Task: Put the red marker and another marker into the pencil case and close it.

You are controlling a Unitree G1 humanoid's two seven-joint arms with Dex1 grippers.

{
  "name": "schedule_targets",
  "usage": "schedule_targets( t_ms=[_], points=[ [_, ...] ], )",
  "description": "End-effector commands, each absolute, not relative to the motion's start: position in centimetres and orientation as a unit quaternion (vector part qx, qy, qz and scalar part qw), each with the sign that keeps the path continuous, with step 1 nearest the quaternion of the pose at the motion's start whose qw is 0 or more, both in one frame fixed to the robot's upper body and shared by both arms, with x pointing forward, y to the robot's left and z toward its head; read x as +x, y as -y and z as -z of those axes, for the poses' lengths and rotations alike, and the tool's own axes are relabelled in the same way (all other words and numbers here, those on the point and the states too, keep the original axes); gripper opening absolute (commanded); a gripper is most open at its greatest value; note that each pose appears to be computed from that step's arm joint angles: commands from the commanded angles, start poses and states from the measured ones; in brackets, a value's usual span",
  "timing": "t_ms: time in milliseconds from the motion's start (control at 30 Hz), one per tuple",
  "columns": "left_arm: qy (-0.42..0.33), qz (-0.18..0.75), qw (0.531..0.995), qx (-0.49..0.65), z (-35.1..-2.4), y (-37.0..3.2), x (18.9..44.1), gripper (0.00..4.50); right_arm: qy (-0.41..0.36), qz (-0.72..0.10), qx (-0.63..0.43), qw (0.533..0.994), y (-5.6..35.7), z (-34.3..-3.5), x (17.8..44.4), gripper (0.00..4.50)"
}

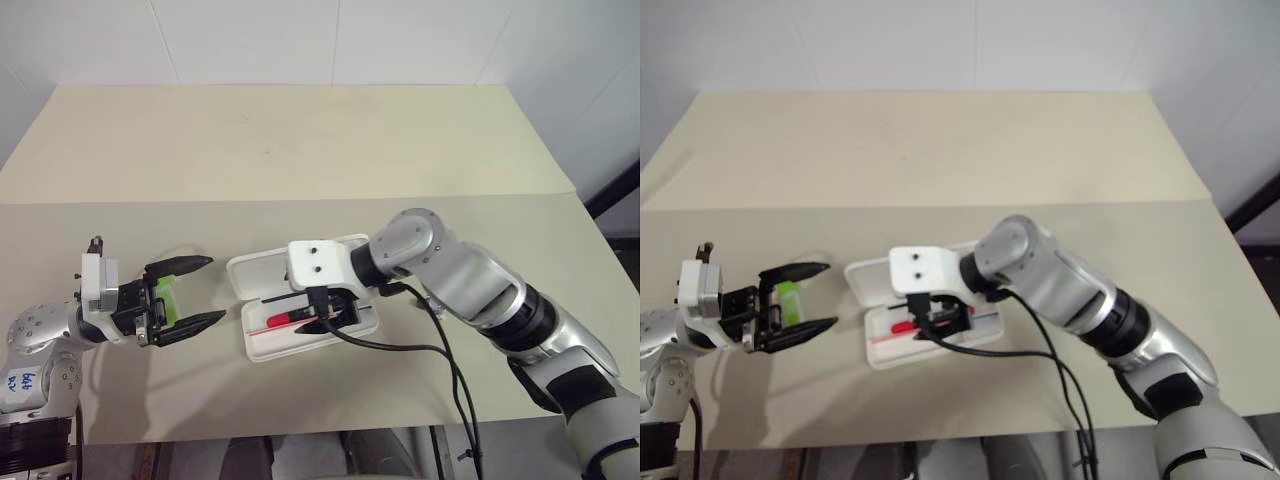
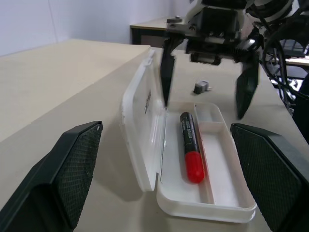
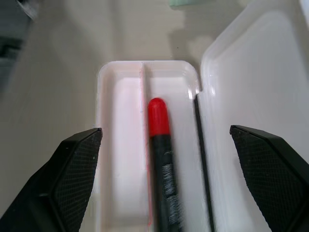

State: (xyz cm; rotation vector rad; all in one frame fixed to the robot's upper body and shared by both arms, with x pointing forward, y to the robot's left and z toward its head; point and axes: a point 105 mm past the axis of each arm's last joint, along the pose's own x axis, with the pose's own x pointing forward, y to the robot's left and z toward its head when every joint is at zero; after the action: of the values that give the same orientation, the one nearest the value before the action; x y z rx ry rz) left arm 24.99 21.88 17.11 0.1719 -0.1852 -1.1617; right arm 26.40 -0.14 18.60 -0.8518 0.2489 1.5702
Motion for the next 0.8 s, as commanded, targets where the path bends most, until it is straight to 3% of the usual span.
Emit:
schedule_targets(
  t_ms=[33,533,800],
  points=[
    [0.094,0.529,0.839,0.084,-17.4,-21.9,24.9,4.50,-0.084,-0.714,-0.350,0.600,1.7,-19.9,25.0,4.48],
    [0.084,0.367,0.925,0.054,-17.0,-22.5,24.6,4.50,-0.013,-0.751,-0.225,0.621,5.7,-21.5,24.1,4.48],
    [0.071,0.208,0.975,0.021,-16.0,-23.0,25.6,4.50,0.011,-0.741,-0.189,0.644,7.3,-21.6,24.9,4.48]
  ],
)
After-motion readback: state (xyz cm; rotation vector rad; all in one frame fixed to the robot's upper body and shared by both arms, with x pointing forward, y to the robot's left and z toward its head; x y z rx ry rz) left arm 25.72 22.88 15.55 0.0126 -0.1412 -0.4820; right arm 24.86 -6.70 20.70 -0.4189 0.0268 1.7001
